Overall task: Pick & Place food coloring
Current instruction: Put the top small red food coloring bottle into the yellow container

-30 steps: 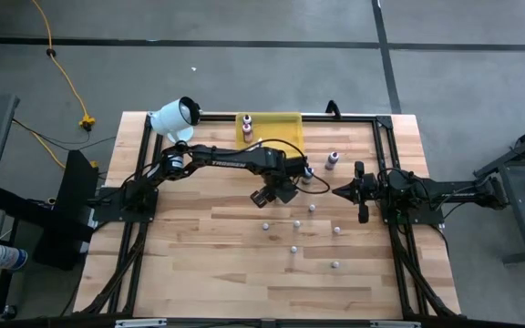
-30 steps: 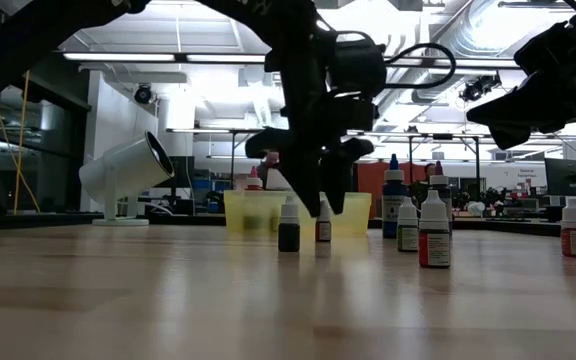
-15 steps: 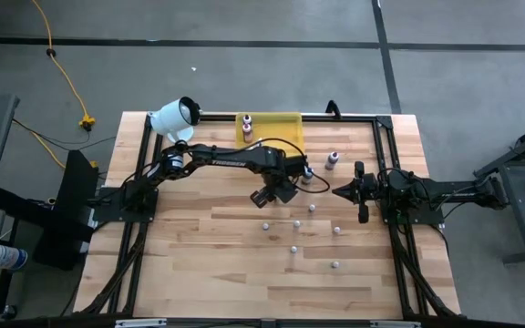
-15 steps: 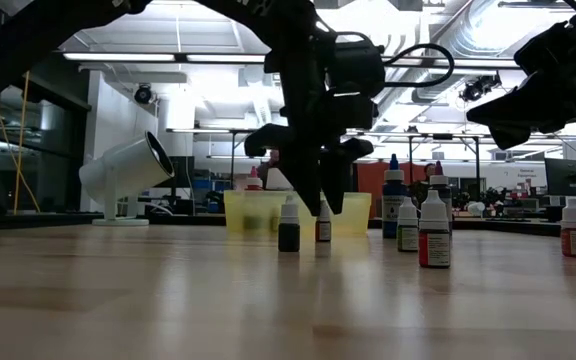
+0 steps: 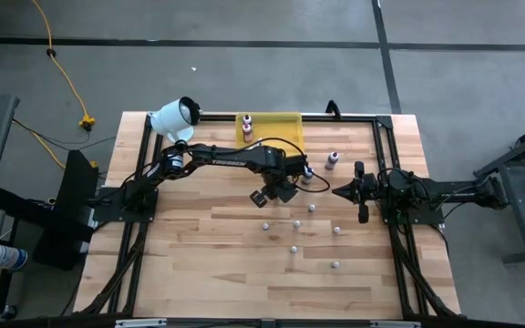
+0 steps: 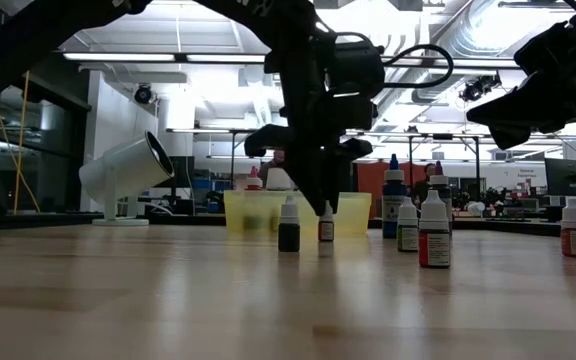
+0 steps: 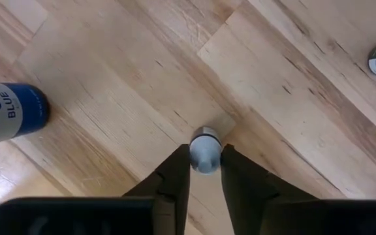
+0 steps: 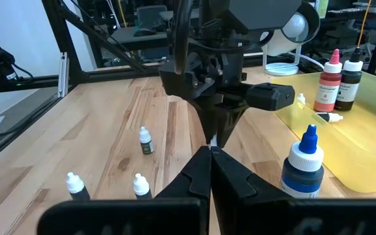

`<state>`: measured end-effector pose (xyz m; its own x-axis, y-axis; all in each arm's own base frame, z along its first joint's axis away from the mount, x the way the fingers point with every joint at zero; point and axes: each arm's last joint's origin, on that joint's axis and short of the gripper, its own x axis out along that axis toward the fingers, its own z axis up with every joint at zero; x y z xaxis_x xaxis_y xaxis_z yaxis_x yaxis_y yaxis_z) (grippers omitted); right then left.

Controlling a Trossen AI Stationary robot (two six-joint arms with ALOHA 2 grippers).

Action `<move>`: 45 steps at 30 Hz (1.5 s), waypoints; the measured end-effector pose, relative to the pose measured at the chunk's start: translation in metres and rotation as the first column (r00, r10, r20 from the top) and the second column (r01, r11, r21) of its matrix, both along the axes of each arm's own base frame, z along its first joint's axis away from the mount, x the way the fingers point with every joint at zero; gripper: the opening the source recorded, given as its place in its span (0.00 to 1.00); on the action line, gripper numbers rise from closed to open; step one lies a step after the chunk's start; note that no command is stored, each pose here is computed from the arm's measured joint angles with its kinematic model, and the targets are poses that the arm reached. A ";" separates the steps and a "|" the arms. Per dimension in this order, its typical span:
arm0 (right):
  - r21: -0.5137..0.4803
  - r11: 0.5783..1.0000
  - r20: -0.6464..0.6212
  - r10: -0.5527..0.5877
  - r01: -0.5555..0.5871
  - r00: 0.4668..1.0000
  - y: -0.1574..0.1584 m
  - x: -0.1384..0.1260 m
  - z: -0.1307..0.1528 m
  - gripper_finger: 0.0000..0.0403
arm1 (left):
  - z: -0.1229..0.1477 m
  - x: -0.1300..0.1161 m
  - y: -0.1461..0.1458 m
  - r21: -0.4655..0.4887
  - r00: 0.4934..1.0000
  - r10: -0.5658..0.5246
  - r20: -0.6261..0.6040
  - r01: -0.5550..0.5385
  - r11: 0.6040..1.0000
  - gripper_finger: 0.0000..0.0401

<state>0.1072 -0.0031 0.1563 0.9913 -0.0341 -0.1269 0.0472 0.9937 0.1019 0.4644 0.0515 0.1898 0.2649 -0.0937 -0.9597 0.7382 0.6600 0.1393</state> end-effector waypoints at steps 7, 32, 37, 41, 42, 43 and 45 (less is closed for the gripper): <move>0.000 1.000 0.000 0.000 0.000 1.000 0.000 0.000 0.000 0.00 | 0.000 0.000 0.000 -0.004 1.000 0.011 -0.003 -0.011 1.000 0.10; 0.000 1.000 0.000 0.000 0.000 1.000 0.000 0.000 0.000 0.00 | 0.026 0.000 0.005 -0.197 0.445 0.857 -0.258 -0.893 0.404 0.08; 0.000 1.000 0.000 0.000 0.000 1.000 0.000 0.000 0.000 0.00 | 0.030 -0.002 0.013 -0.182 0.257 0.915 -0.312 -0.961 0.208 0.08; 0.000 1.000 0.000 0.000 0.000 1.000 0.000 0.000 0.000 0.00 | 0.040 -0.005 0.022 -0.173 0.201 0.927 -0.317 -0.973 0.151 0.08; 0.000 1.000 0.000 0.000 0.000 1.000 0.000 0.000 0.000 0.00 | 0.044 -0.006 0.025 -0.167 0.192 0.928 -0.318 -0.975 0.145 0.08; 0.000 1.000 0.000 0.000 0.000 1.000 0.000 0.000 0.000 0.00 | 0.049 -0.007 0.028 -0.168 0.186 0.930 -0.316 -0.976 0.138 0.08; 0.000 1.000 0.000 0.000 0.000 1.000 0.000 0.000 0.000 0.00 | 0.060 -0.010 0.034 -0.165 0.171 0.938 -0.303 -0.978 0.125 0.08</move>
